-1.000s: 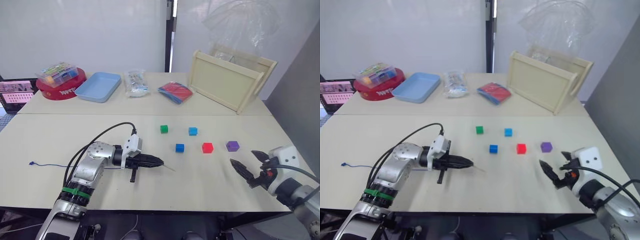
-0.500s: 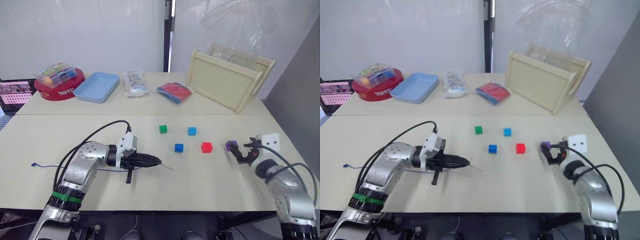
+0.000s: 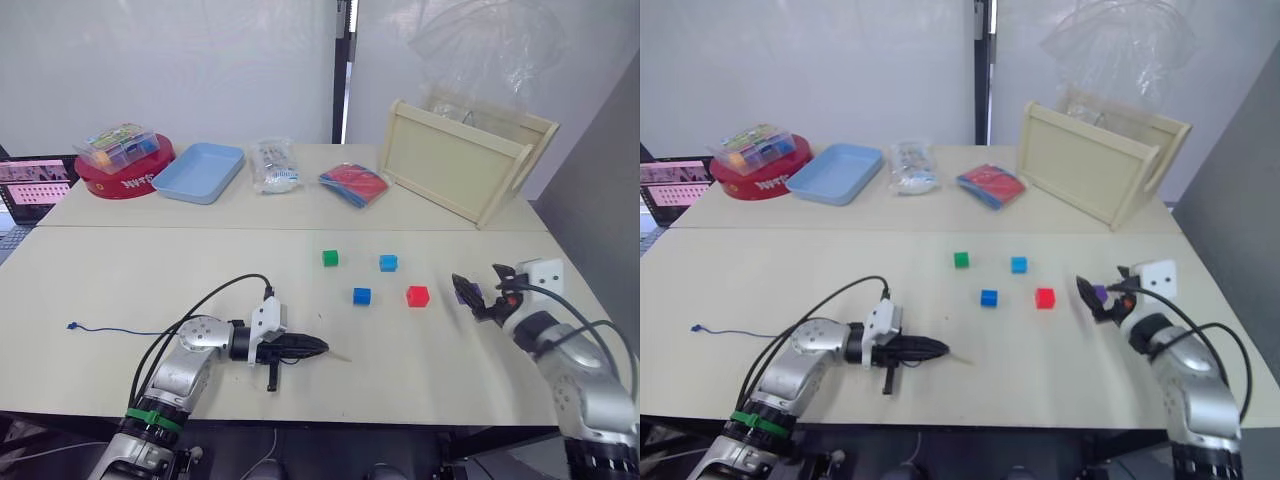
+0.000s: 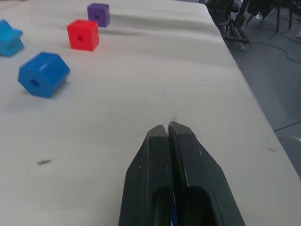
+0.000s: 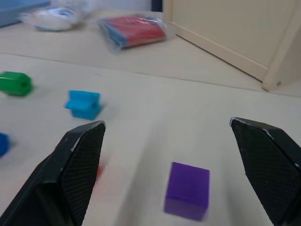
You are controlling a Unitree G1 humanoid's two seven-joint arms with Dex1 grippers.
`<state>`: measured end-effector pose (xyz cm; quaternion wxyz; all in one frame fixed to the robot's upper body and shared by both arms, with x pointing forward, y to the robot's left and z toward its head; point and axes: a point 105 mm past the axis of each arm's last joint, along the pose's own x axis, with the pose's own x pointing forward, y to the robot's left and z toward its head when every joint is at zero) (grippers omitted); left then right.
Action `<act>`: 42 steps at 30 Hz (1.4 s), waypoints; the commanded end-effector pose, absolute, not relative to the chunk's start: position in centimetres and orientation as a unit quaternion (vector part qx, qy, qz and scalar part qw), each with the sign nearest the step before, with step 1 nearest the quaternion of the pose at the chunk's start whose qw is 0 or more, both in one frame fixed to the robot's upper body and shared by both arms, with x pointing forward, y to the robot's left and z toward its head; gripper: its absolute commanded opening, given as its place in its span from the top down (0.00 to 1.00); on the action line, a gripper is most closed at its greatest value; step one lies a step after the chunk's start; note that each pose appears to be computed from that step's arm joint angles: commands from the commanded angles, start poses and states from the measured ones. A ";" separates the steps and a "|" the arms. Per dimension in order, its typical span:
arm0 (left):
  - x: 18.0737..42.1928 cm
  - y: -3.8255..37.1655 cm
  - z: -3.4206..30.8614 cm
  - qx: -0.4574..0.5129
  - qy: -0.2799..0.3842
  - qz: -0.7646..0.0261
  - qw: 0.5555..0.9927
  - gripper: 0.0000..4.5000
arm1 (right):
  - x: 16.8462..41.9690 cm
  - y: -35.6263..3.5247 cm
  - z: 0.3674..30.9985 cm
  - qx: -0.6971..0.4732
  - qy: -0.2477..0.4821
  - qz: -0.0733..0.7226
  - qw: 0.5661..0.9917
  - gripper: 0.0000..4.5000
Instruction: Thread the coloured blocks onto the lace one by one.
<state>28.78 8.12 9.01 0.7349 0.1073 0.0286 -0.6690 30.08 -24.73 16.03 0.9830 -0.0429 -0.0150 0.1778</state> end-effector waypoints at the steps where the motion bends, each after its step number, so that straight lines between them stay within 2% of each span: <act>1: 28.9 7.5 9.0 0.120 0.018 -0.675 0.728 0.99 | 26.4 -22.9 17.9 -0.052 -0.005 0.263 0.963 0.00; 7: 29.4 7.2 7.6 0.154 0.045 -0.684 0.711 0.99 | 22.2 -20.2 16.7 -0.069 0.084 0.370 0.922 0.00; 11: 29.8 7.5 7.6 0.170 0.053 -0.688 0.703 0.99 | 20.4 -19.0 15.8 -0.088 0.135 0.428 0.889 0.00; 14: 29.9 7.6 7.8 0.176 0.056 -0.692 0.698 0.99 | 20.0 -19.0 15.5 -0.104 0.149 0.438 0.880 0.00; 17: 29.7 7.9 7.8 0.192 0.062 -0.704 0.681 0.81 | 19.8 -19.0 15.4 -0.100 0.153 0.444 0.877 0.00; 22: 28.9 7.7 9.9 0.210 0.037 -0.737 0.641 0.44 | 19.4 -19.6 15.2 -0.105 0.156 0.441 0.877 0.00; 29: 30.0 6.3 9.5 0.250 0.037 -0.732 0.632 0.44 | 19.6 -19.7 15.2 -0.108 0.149 0.432 0.883 0.00; 33: 30.1 6.3 8.7 0.282 0.058 -0.734 0.615 0.69 | 19.9 -19.6 15.4 -0.107 0.133 0.422 0.890 0.00; 37: 29.9 6.7 8.0 0.293 0.078 -0.737 0.604 0.98 | 19.9 -19.5 15.5 -0.107 0.130 0.423 0.890 0.00; 42: 29.9 7.5 7.4 0.294 0.096 -0.733 0.605 0.98 | 20.0 -19.5 15.5 -0.112 0.132 0.420 0.891 0.00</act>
